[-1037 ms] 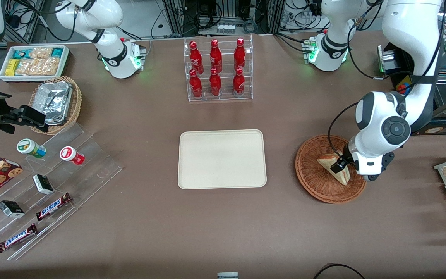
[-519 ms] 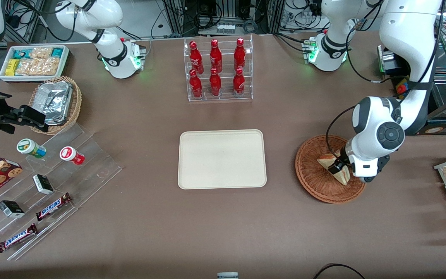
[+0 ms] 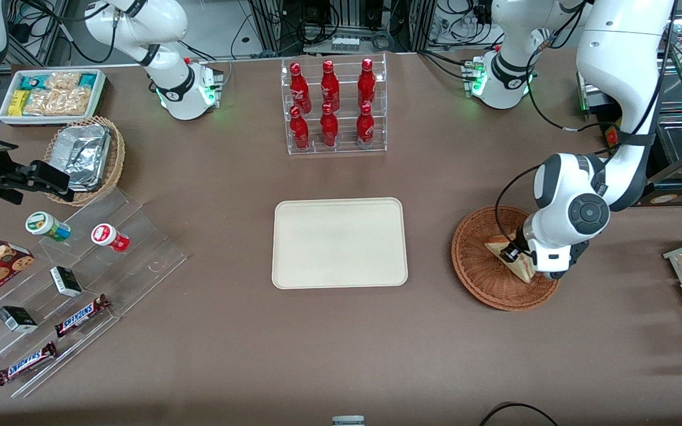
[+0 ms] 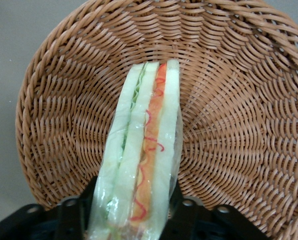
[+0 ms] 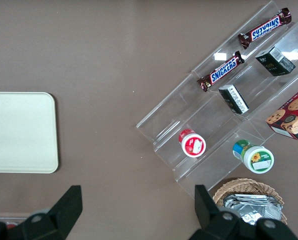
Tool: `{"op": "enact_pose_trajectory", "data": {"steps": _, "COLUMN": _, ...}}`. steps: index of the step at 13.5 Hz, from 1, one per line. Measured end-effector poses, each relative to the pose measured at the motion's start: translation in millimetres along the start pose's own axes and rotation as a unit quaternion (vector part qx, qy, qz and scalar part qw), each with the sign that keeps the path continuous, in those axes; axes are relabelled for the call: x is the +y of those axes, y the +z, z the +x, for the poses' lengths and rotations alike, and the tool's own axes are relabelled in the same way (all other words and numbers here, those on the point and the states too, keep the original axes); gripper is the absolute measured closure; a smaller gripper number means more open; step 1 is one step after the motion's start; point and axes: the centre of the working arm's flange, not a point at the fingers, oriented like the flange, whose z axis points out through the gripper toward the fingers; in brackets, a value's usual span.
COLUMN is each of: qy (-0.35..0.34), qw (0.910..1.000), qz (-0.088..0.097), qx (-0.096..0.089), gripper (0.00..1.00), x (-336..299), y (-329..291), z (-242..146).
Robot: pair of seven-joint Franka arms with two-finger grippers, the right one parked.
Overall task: Place sandwich from basket to tray
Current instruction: 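Lower the left gripper onto the wrapped sandwich and close on it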
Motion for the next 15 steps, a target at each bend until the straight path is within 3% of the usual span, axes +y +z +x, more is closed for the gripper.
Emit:
{"op": "enact_pose_trajectory", "data": {"steps": 3, "qy": 0.003, "qw": 1.0, "qz": 0.001, "qx": 0.002, "gripper": 0.69, "x": 0.4, "y": -0.3, "z": -0.4}}
{"op": "enact_pose_trajectory", "data": {"steps": 7, "qy": 0.019, "qw": 0.9995, "qz": 0.016, "qx": 0.018, "gripper": 0.74, "x": 0.0, "y": -8.6, "z": 1.0}}
{"op": "enact_pose_trajectory", "data": {"steps": 9, "qy": 0.025, "qw": 0.9991, "qz": 0.027, "qx": 0.022, "gripper": 0.84, "x": 0.9, "y": -22.5, "z": 3.1}}
{"op": "enact_pose_trajectory", "data": {"steps": 15, "qy": 0.048, "qw": 0.9978, "qz": 0.038, "qx": 0.024, "gripper": 0.85, "x": 19.9, "y": -82.2, "z": 0.7}}
